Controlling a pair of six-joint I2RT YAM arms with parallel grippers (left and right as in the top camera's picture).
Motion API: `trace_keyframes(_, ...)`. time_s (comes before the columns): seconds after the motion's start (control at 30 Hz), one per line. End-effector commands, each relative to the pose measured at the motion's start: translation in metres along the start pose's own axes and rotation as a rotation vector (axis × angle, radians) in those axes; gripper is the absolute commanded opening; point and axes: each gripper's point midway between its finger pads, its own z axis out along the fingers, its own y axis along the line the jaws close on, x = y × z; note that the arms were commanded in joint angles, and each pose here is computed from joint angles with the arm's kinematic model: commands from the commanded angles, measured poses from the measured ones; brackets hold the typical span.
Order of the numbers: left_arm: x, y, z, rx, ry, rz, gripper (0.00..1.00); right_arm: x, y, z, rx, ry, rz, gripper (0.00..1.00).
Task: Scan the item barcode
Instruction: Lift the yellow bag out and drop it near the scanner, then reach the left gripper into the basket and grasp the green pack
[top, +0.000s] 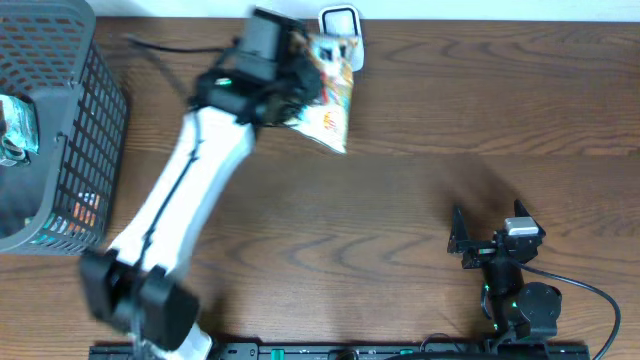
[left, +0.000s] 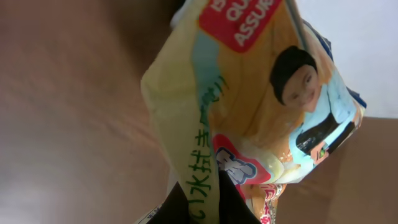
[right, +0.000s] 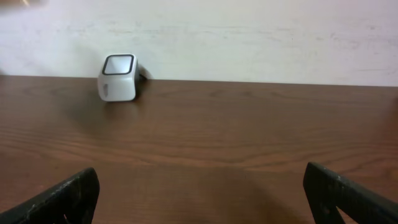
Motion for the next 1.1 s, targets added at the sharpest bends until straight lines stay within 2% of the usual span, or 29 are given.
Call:
trace_keyframes(0.0, 0.029, 0.008, 0.048, -0.089, 0.037, -0.190, 0.07, 0.000, -0.003, 0.000, 0.011, 0.000, -0.011, 0.99)
trace_keyframes(0.07, 0.046, 0.006, 0.072, -0.104, 0.066, -0.169, 0.07, 0.000, -0.003, 0.000, 0.011, 0.000, -0.011, 0.99)
trace_keyframes(0.17, 0.072, 0.004, 0.104, -0.113, 0.102, -0.129, 0.24, 0.000, -0.003, 0.000, 0.011, 0.000, -0.011, 0.99)
trace_keyframes(0.3, 0.086, 0.005, 0.117, -0.125, 0.123, -0.109, 0.43, 0.000, -0.003, 0.000, 0.011, 0.000, -0.011, 0.99)
trace_keyframes(0.43, 0.078, -0.008, 0.114, -0.067, 0.105, 0.010, 0.48, 0.000, -0.003, 0.000, 0.011, 0.000, -0.011, 0.99)
trace_keyframes(0.53, 0.053, -0.027, 0.090, 0.015, 0.047, 0.136, 0.48, 0.000, -0.003, 0.000, 0.011, 0.000, -0.011, 0.99)
trace_keyframes(0.67, 0.010, -0.053, 0.035, 0.129, -0.083, 0.333, 0.52, 0.000, -0.003, 0.000, 0.011, 0.000, -0.011, 0.99)
trace_keyframes(0.7, -0.021, -0.061, -0.005, 0.167, -0.190, 0.439, 0.56, 0.000, -0.003, 0.000, 0.012, 0.000, -0.011, 0.99)
trace_keyframes(0.8, -0.068, -0.054, -0.064, 0.165, -0.347, 0.530, 0.62, 0.000, -0.003, 0.000, 0.011, 0.000, -0.011, 0.99)
trace_keyframes(0.83, -0.096, -0.043, -0.098, 0.152, -0.437, 0.531, 0.67, 0.000, -0.003, 0.000, 0.011, 0.000, -0.011, 0.99)
trace_keyframes(0.87, -0.109, -0.036, -0.115, 0.144, -0.479, 0.519, 0.68, 0.000, -0.003, 0.000, 0.012, 0.000, -0.011, 0.99)
trace_keyframes(0.97, -0.169, 0.013, -0.188, 0.077, -0.666, 0.405, 0.72, 0.000, -0.003, 0.000, 0.011, 0.000, -0.011, 0.99)
trace_keyframes(1.07, -0.220, 0.091, -0.246, -0.064, -0.810, 0.258, 0.73, 0.000, -0.003, 0.000, 0.011, 0.000, -0.011, 0.99)
